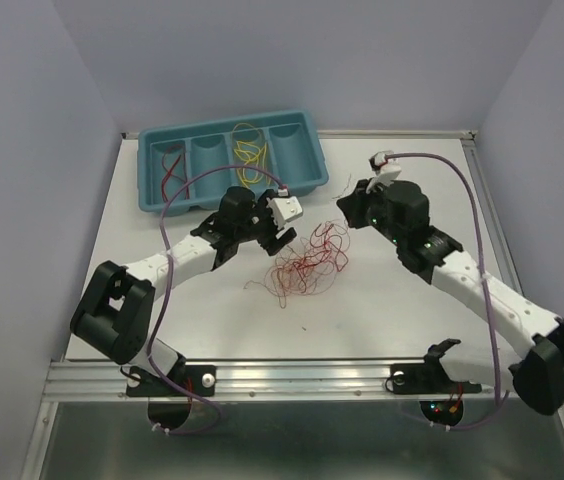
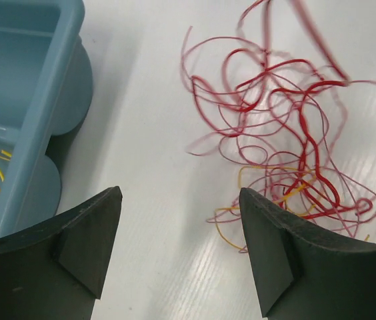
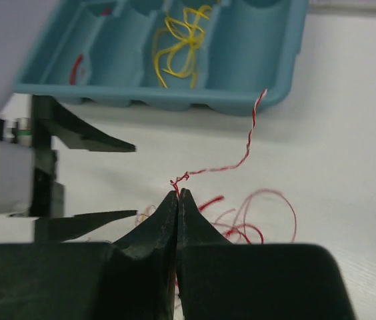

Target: Untangle the cables

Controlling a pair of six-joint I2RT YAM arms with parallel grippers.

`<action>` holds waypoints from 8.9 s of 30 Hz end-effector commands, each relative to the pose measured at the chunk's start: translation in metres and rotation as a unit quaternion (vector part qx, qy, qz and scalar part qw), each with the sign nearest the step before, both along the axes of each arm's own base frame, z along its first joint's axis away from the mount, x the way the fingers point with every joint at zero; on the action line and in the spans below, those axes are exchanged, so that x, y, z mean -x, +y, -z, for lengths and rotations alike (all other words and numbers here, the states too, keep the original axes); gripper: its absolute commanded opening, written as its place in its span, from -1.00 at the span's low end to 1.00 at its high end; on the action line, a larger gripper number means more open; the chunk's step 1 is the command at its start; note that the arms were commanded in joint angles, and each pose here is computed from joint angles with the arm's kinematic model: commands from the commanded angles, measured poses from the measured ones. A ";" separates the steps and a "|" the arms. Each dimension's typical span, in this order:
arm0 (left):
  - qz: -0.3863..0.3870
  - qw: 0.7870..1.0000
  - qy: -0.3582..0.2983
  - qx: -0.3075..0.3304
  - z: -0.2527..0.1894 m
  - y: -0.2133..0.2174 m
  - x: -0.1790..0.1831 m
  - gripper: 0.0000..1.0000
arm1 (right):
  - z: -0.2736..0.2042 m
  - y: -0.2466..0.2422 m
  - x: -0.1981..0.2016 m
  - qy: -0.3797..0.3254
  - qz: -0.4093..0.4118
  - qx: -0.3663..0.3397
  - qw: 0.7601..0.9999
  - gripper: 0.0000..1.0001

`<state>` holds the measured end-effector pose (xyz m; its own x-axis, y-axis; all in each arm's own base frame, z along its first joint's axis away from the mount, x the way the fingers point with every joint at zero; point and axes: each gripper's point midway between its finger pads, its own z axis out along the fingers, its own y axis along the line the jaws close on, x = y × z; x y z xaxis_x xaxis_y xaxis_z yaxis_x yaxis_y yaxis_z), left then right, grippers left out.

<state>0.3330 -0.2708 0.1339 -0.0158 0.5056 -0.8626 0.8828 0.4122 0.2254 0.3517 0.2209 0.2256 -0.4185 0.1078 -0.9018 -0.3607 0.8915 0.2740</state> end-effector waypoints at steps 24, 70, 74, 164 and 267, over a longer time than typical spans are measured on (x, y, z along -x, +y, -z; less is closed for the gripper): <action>0.237 0.967 -0.016 0.090 -0.032 -0.058 0.100 0.72 | -0.102 -0.015 0.061 -0.165 -0.042 -0.137 0.976 -0.99; -0.017 0.991 -0.106 0.075 -0.208 0.004 0.084 -1.00 | -0.077 -0.181 0.054 -0.169 0.414 -0.143 0.883 -0.99; -0.166 0.966 -0.169 0.100 -0.257 0.073 0.078 -1.00 | -0.076 -0.210 0.072 -0.179 0.474 -0.150 0.849 -0.99; -0.359 0.759 -0.415 0.351 -0.521 0.223 0.136 -1.00 | -0.062 -0.079 0.022 -0.137 0.286 -0.035 0.948 -0.82; 0.244 0.926 0.056 0.283 -0.165 -0.102 0.043 -0.16 | -0.356 0.019 0.068 -0.352 -0.080 -0.211 0.908 -0.99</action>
<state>0.2762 -0.3691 0.2905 -0.0340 -0.0447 -0.9984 0.9974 -0.0657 -0.0310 0.3030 0.2519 0.5357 0.1320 0.4303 -0.8930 -0.6568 0.7127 0.2464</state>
